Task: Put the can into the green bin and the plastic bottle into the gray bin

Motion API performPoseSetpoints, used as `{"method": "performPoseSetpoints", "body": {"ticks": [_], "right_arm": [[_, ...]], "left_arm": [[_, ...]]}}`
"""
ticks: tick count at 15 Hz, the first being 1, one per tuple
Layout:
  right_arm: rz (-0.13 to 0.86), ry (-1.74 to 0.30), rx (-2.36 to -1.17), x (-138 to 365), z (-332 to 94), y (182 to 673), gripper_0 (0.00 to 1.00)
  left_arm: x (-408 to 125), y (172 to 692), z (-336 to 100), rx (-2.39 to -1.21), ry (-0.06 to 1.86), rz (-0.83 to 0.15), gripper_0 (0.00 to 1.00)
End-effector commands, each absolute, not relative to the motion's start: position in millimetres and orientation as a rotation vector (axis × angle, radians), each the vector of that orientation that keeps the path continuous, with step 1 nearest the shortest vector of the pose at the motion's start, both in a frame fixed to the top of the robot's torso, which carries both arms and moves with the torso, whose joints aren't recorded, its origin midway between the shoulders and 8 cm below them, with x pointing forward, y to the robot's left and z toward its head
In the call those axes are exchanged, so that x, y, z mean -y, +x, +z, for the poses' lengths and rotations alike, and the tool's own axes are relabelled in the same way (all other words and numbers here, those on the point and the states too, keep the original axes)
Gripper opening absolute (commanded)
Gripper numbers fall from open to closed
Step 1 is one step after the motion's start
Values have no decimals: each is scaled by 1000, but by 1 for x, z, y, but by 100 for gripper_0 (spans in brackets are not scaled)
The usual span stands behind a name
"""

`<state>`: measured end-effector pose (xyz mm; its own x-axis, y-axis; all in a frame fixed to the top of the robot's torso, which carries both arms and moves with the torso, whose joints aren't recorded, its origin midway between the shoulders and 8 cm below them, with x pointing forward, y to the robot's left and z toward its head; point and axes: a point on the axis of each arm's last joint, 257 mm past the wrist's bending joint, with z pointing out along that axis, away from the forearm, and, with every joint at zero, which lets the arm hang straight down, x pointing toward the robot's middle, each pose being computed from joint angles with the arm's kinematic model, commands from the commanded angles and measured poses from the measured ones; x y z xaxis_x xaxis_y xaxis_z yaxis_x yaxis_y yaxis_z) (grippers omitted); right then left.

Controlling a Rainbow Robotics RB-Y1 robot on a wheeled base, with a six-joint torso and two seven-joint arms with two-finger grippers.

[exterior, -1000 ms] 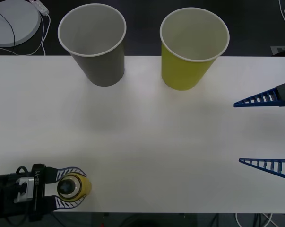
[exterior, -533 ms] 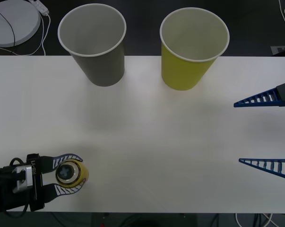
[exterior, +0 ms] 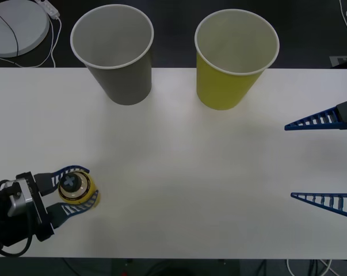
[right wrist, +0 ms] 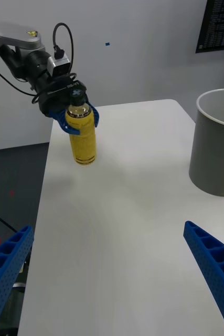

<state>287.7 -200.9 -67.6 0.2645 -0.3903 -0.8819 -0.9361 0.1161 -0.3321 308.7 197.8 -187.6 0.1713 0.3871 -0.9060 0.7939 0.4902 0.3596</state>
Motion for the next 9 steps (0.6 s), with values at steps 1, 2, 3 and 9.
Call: {"method": "performPoseSetpoints", "body": {"ticks": [1, 2, 3, 9], "right_arm": [[642, -1465, -1311, 201, -68, 288, 100], [642, -1465, -1311, 201, -68, 288, 100], [642, -1465, -1311, 201, -68, 288, 100], [642, -1465, -1311, 201, -68, 288, 100]], "left_arm": [[-214, 316, -174, -1487, 1058, -328, 0], [-218, 318, -169, -1501, 1036, -319, 0], [-222, 321, -166, -1512, 1019, -311, 0], [-240, 334, -147, -1602, 901, -290, 0]]}}
